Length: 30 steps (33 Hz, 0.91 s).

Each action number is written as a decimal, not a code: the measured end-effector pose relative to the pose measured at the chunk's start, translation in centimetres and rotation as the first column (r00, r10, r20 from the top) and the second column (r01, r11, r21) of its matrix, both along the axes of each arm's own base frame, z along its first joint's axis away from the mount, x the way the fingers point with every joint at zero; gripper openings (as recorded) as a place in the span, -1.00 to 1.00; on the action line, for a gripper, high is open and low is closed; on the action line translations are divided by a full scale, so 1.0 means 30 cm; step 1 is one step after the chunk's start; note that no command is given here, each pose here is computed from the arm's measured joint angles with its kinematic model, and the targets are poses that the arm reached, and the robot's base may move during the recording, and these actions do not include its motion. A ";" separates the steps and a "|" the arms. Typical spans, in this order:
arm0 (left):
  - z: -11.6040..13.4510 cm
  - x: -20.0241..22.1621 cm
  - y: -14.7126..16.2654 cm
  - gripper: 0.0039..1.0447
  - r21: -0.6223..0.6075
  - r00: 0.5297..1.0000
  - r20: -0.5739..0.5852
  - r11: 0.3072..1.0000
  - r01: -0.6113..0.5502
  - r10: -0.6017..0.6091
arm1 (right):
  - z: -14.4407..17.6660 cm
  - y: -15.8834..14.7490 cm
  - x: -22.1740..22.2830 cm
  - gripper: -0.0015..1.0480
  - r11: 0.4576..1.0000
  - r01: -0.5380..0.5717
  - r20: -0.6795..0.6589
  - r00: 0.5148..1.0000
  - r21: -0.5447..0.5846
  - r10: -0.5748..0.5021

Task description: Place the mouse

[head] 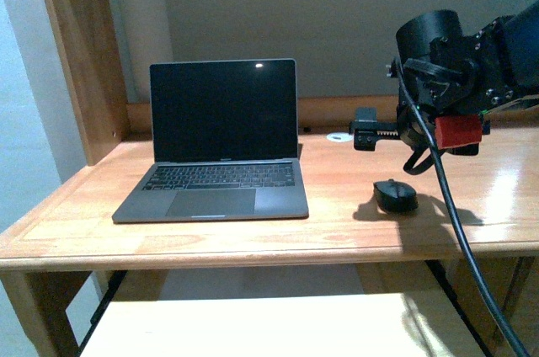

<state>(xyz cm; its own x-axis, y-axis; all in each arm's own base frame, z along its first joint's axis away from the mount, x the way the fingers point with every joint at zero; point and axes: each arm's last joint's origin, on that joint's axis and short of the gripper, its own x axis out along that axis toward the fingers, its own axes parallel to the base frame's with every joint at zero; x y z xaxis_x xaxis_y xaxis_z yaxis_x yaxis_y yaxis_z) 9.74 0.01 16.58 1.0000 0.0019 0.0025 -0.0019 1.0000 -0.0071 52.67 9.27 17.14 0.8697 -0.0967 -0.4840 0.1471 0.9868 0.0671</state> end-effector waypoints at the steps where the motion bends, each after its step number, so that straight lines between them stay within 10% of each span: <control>1: 0.000 0.000 0.000 0.88 0.000 1.000 0.000 1.000 0.000 0.000 | 0.027 0.002 -0.024 0.87 1.000 -0.005 0.020 1.000 0.002 0.005; 12: 0.000 0.000 0.000 0.88 0.000 1.000 0.000 1.000 0.000 0.000 | 0.260 -0.029 -0.513 0.86 0.977 -0.182 0.241 0.959 0.110 0.152; 16: 0.000 0.000 0.000 0.88 0.000 1.000 -0.001 1.000 0.001 -0.001 | 0.264 -0.082 -0.598 0.45 0.993 -0.117 0.487 0.867 -0.010 0.107; 30: 0.000 0.000 0.000 0.88 0.000 1.000 0.000 1.000 0.000 0.000 | 0.066 -0.239 -0.965 -0.96 0.987 -0.096 0.463 0.874 -0.125 0.144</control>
